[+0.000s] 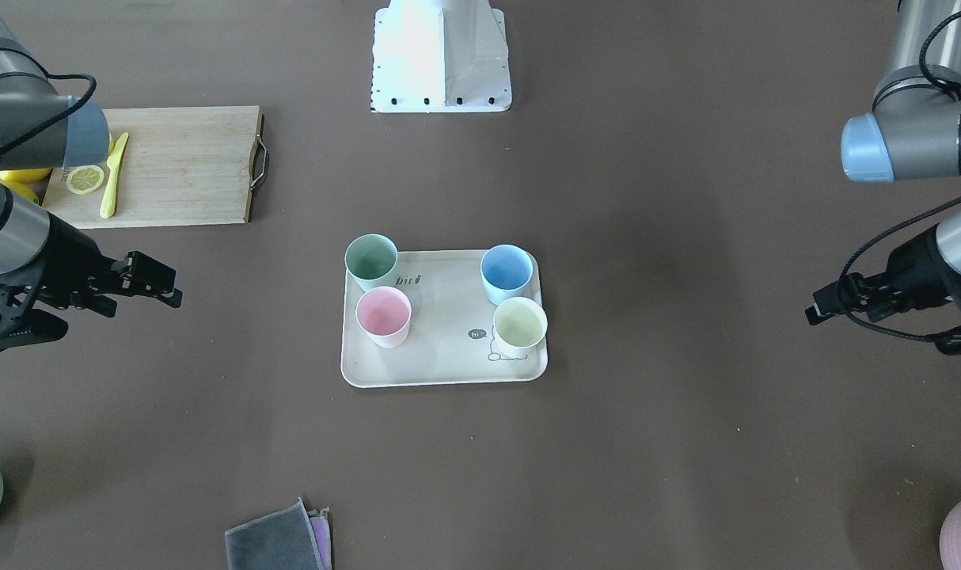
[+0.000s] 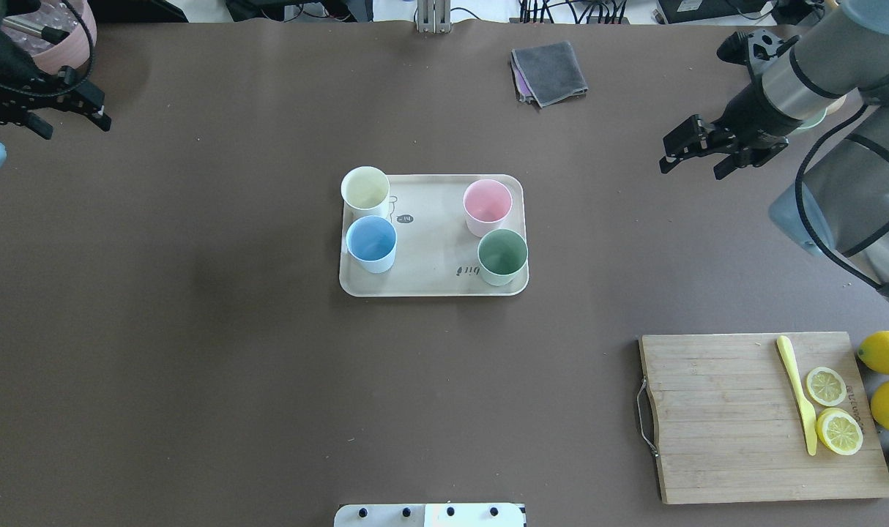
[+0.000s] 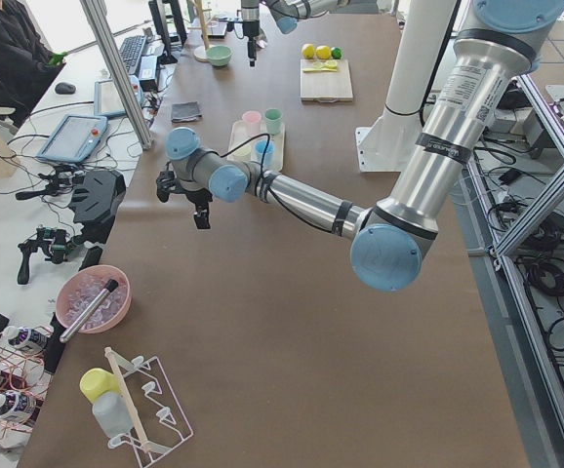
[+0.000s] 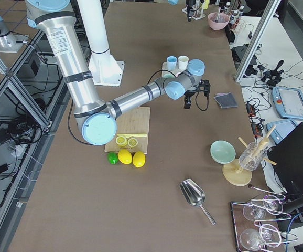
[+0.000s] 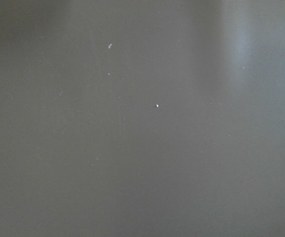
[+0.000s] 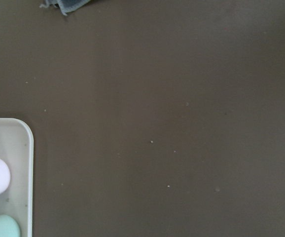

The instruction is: Place all cups on tray

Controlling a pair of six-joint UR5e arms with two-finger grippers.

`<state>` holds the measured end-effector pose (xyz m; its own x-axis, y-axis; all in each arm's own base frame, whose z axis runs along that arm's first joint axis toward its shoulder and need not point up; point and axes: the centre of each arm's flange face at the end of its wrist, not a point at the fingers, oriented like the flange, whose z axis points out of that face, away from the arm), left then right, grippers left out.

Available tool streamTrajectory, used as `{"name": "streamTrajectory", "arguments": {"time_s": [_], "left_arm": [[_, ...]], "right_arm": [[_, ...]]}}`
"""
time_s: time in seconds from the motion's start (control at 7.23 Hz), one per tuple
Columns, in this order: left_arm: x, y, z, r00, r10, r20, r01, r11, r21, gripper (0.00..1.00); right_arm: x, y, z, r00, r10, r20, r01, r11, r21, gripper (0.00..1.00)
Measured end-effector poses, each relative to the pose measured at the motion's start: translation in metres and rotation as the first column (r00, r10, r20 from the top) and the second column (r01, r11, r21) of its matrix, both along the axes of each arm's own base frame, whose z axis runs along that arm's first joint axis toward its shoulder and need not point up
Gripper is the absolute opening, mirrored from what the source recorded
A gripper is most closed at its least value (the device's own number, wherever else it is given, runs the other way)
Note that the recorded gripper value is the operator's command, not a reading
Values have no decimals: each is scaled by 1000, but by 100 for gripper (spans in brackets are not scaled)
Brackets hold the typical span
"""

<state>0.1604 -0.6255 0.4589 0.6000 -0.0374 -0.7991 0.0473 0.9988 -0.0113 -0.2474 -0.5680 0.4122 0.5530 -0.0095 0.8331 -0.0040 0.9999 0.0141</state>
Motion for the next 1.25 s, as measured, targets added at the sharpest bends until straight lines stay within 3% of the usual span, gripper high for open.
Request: {"name": "streamTrajectory", "arguments": {"time_s": [0.42,0.55,0.69,0.83,0.97,1.11,1.25], "left_arm": [[-30,-8,59,998,12,57,-12,1000,3,98],[-32,-11,66,996,7,89,-11,999,38,98],[-39,-11,74,994,23,108,-34,995,96,98],[-59,-4,89,990,60,127,-80,983,164,98],[-88,8,111,988,87,129,-112,973,200,98],[-119,24,132,991,91,101,-109,974,199,98],[-147,42,151,995,73,66,-84,981,177,98]], "right_arm": [[44,13,42,999,40,-32,-41,999,-31,100],[62,26,51,998,55,-37,-56,998,-30,100],[85,45,65,998,49,-48,-49,999,-1,100],[111,62,86,998,5,-67,-1,997,71,100],[146,80,117,993,-59,-98,75,983,167,100],[178,98,146,988,-92,-126,118,970,214,100],[205,118,172,986,-91,-140,119,972,204,100]]}}
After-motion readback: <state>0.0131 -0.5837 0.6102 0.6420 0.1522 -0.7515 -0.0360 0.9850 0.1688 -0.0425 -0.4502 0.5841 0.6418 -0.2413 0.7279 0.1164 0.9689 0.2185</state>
